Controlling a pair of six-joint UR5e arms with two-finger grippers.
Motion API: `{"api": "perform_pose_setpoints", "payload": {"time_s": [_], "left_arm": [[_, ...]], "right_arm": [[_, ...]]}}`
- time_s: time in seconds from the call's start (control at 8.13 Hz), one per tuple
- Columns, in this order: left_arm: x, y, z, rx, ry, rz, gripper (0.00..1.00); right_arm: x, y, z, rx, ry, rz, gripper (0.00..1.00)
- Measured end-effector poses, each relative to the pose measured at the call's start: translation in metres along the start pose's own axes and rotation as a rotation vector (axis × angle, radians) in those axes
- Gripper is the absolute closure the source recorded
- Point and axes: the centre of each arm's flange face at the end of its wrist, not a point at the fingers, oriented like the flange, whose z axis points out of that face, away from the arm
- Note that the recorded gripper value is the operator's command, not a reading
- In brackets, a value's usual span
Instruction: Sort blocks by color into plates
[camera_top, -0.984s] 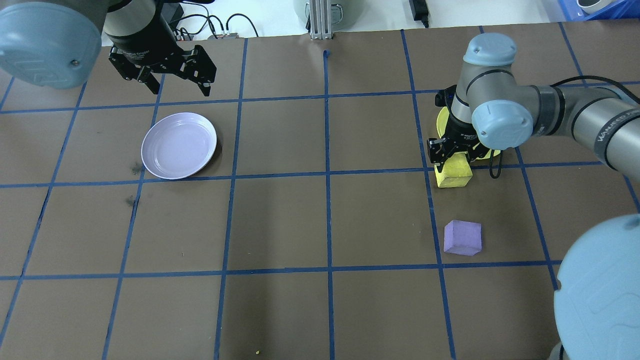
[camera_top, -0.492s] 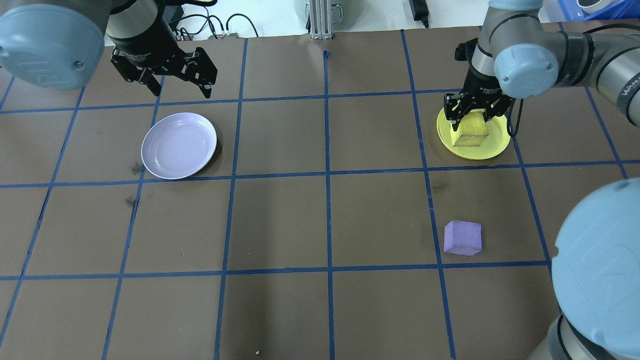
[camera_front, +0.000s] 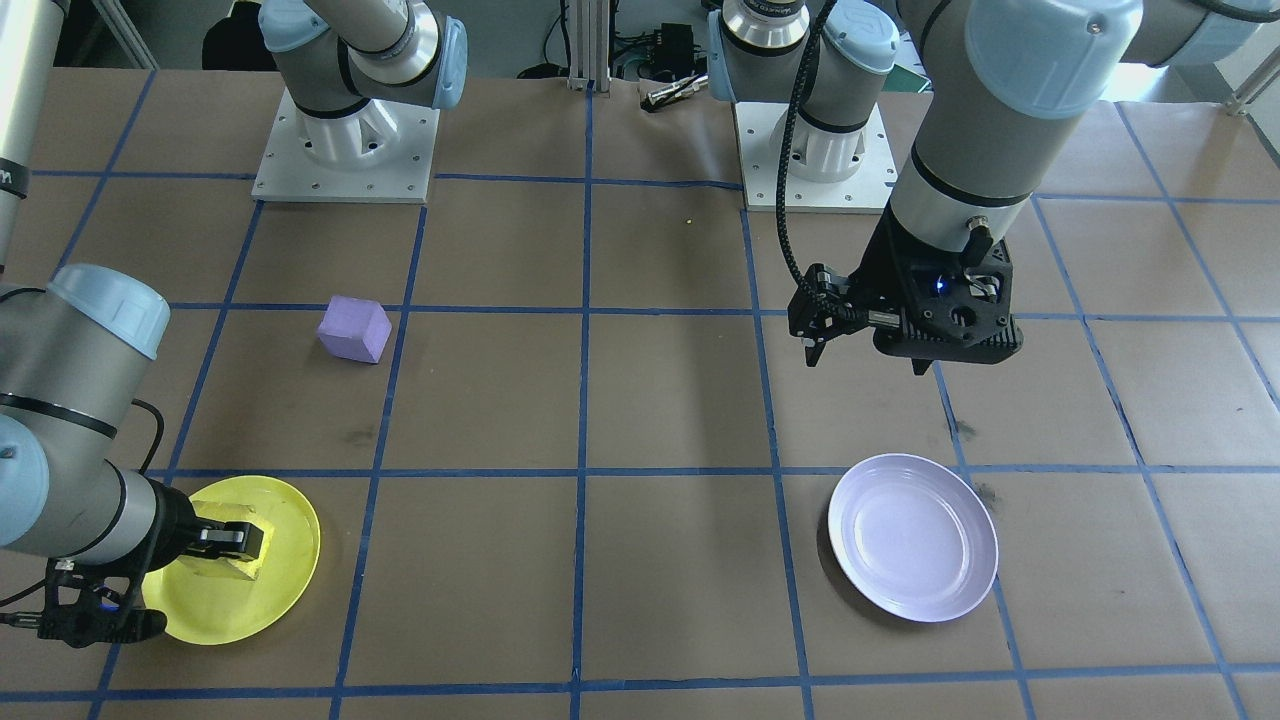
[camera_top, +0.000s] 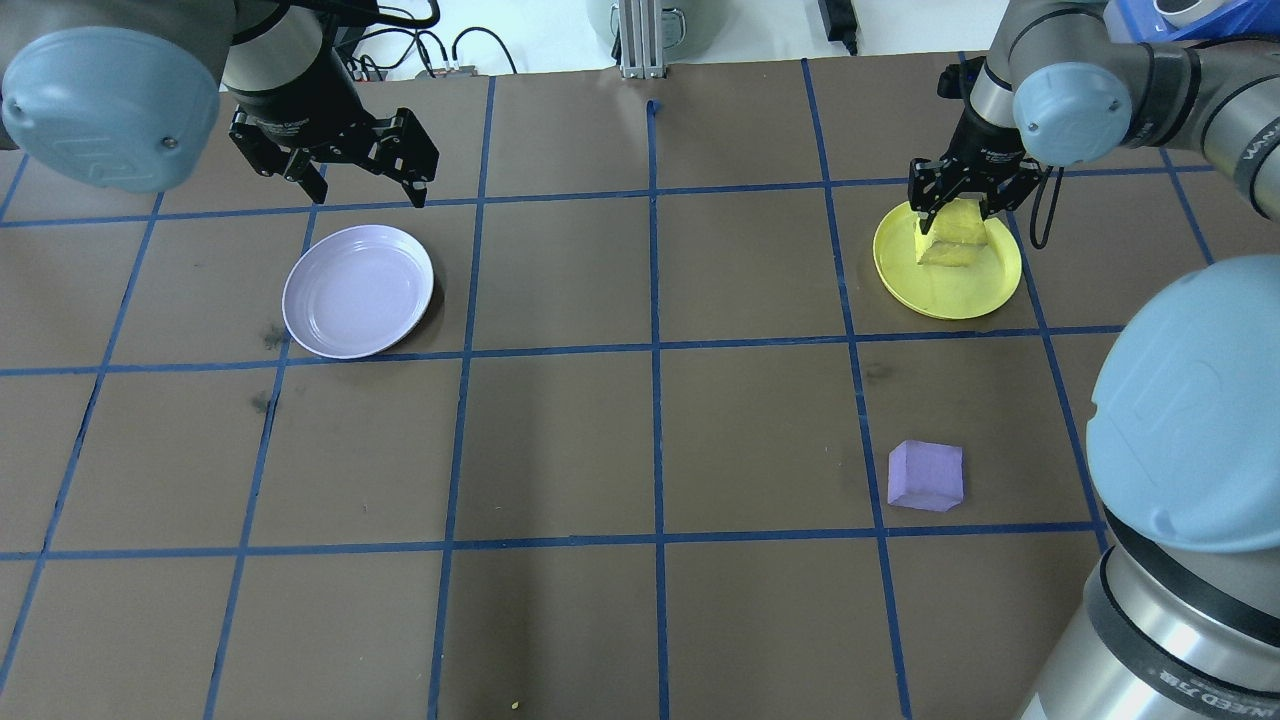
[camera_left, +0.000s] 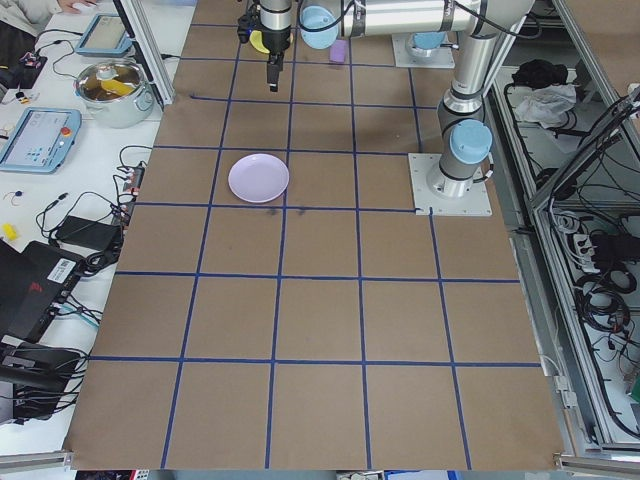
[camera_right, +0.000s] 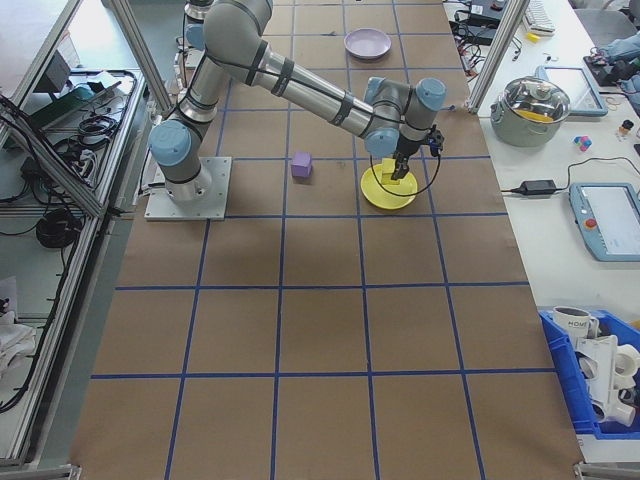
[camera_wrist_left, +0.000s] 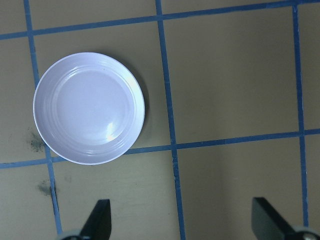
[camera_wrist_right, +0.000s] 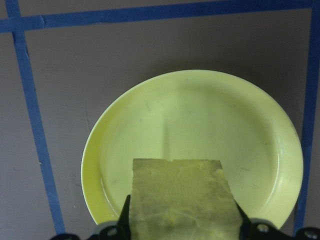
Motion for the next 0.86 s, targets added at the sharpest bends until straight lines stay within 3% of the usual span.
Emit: {"api": "perform_pose_setpoints", "payload": {"time_s": [0.49,0.86], "left_arm": [[0.0,0.001,0.0,0.0,0.0,0.0,0.0],[0.0,0.001,-0.001,0.001,-0.001,0.0,0.0]], "right_arm": [[0.002,0.004,-0.004,0.002,0.0,0.004,0.0],[-0.01,0.056,-0.031,-0.053,-0.037,0.024,0.0]]}}
